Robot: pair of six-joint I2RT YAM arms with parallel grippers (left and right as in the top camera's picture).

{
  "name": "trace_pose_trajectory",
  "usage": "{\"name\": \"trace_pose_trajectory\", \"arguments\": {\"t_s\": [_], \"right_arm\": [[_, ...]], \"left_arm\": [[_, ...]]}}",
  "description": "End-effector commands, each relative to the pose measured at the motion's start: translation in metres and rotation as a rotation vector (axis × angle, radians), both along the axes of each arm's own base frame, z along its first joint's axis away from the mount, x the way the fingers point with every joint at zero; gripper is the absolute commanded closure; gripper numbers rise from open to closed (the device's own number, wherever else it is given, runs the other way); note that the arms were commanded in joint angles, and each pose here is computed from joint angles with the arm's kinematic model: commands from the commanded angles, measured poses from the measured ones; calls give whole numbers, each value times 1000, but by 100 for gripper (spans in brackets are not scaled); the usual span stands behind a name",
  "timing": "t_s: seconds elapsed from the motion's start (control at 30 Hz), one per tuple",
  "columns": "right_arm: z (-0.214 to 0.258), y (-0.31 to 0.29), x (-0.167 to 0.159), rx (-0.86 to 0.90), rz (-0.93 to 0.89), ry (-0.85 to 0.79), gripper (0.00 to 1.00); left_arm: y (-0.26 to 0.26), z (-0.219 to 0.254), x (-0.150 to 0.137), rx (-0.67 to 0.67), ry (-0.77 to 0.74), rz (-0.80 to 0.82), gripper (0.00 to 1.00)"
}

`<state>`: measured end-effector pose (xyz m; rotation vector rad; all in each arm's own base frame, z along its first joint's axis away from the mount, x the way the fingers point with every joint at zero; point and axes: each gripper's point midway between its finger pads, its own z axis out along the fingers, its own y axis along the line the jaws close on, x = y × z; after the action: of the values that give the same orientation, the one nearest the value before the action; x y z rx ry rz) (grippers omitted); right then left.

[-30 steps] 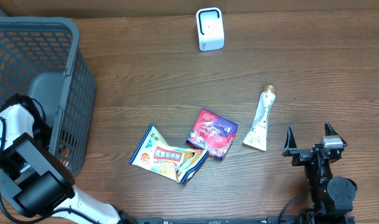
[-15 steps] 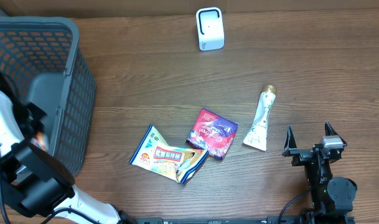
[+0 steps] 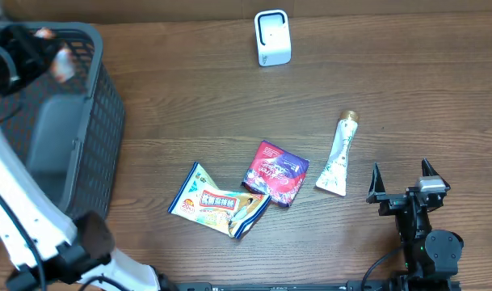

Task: Scan the item barcode
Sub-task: 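Carry the orange box under the scanner and place it on table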

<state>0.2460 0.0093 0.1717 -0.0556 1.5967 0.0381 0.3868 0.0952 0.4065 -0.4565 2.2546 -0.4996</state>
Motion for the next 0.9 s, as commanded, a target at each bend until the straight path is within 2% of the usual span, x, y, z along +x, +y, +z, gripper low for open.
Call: {"name": "trace_pose_trajectory", "arguments": {"t_s": [0.0,0.17,0.27,0.5,0.67,0.77,0.8,0.87], "right_arm": [[-1,-1,0,4,-4,-5,0],[-1,-1,0,4,-4,-5,0],[-1,-1,0,4,-4,-5,0],[-1,-1,0,4,-4,-5,0],[-1,-1,0,4,-4,-5,0],[-1,-1,0,4,-4,-5,0],[-1,-1,0,4,-4,-5,0],[-1,-1,0,4,-4,-5,0]], "left_arm": [[-81,40,-17,48,-120,-221,96],[-185,9,-26,51,-5,-484,96],[-247,-36,-36,70,153,-629,96],[-363,-167,-35,199,436,-784,96],[-422,-247,-39,241,542,-882,96],[-437,-282,-47,260,615,-899,95],[-439,-293,-49,267,635,-905,89],[-441,-303,-50,273,657,-909,85]]}}
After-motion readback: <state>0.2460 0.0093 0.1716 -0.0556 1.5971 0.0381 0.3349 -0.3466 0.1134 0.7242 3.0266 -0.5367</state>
